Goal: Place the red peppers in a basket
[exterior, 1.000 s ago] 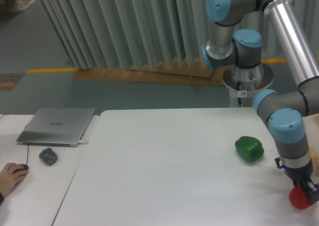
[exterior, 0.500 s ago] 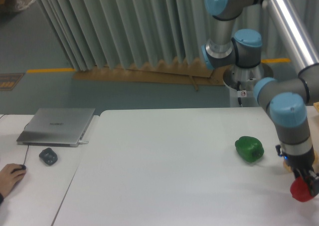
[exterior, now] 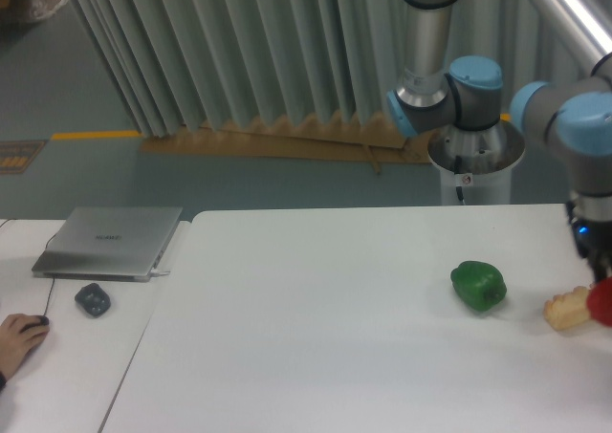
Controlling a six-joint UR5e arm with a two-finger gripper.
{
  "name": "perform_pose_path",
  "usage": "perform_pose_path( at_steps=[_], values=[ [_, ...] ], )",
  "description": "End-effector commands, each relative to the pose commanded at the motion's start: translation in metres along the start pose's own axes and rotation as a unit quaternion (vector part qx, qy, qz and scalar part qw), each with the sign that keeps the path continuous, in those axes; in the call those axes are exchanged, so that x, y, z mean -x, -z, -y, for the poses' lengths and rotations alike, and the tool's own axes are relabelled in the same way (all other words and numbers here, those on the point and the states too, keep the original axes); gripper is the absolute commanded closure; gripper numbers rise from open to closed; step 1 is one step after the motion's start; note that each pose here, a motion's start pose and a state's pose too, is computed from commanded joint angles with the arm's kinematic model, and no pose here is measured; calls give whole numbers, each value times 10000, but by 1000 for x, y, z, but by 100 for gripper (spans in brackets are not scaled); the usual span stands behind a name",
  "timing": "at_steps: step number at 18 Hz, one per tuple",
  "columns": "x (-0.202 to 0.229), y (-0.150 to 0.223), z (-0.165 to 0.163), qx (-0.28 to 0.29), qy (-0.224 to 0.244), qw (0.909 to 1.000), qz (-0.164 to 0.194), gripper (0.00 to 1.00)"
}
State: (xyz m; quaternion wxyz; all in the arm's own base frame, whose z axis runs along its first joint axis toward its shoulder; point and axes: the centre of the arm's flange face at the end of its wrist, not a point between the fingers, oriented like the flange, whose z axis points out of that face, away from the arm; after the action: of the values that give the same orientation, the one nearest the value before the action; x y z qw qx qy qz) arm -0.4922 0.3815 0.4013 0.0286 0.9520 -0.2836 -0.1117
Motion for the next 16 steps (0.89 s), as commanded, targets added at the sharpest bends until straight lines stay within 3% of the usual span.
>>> perform_pose_path(
  at_steps=[9,16],
  values=[
    [-1,-35,-131,42,-942,9951,-286,59],
    [9,-94,-149,-23,-1010,9942,-377,58]
  ],
)
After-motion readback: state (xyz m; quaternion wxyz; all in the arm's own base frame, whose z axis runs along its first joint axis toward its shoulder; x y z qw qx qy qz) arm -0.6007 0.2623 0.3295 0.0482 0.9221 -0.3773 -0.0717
